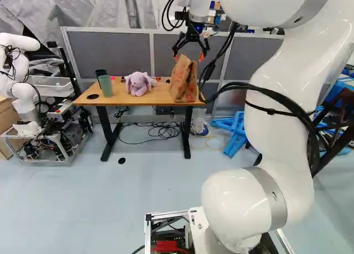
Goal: Pick up the bag on the ground and place it on the table
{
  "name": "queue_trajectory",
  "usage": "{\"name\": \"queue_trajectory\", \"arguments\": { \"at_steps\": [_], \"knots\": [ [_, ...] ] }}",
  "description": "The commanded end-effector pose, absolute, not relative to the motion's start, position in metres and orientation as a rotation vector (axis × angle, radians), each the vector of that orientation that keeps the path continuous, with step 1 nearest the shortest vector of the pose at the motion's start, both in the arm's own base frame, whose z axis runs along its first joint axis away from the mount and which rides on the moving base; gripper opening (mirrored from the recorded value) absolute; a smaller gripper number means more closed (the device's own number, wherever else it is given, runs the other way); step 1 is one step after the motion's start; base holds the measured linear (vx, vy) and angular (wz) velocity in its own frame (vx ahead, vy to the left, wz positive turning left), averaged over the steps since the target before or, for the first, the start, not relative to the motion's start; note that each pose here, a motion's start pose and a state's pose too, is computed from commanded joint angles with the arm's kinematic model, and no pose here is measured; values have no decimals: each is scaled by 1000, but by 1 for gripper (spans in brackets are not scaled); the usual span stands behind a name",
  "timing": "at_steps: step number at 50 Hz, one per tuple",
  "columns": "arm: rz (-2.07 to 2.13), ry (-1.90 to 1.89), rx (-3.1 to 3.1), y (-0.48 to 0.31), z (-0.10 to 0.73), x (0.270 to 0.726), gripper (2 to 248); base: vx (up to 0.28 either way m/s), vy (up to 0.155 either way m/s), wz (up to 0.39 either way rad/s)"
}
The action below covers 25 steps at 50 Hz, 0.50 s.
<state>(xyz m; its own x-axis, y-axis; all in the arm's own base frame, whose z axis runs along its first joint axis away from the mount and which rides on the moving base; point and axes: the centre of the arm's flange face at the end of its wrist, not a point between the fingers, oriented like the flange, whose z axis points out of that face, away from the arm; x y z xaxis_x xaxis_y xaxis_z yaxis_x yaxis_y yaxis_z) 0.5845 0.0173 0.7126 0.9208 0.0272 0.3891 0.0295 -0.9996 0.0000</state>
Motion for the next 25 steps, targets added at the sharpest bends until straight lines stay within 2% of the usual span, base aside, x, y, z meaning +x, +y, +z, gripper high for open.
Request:
{"name": "queue_trajectory", "arguments": {
  "at_steps": [25],
  "knots": [
    [-649,-44,-3067,17,705,583,247,0,0,0]
  ]
}}
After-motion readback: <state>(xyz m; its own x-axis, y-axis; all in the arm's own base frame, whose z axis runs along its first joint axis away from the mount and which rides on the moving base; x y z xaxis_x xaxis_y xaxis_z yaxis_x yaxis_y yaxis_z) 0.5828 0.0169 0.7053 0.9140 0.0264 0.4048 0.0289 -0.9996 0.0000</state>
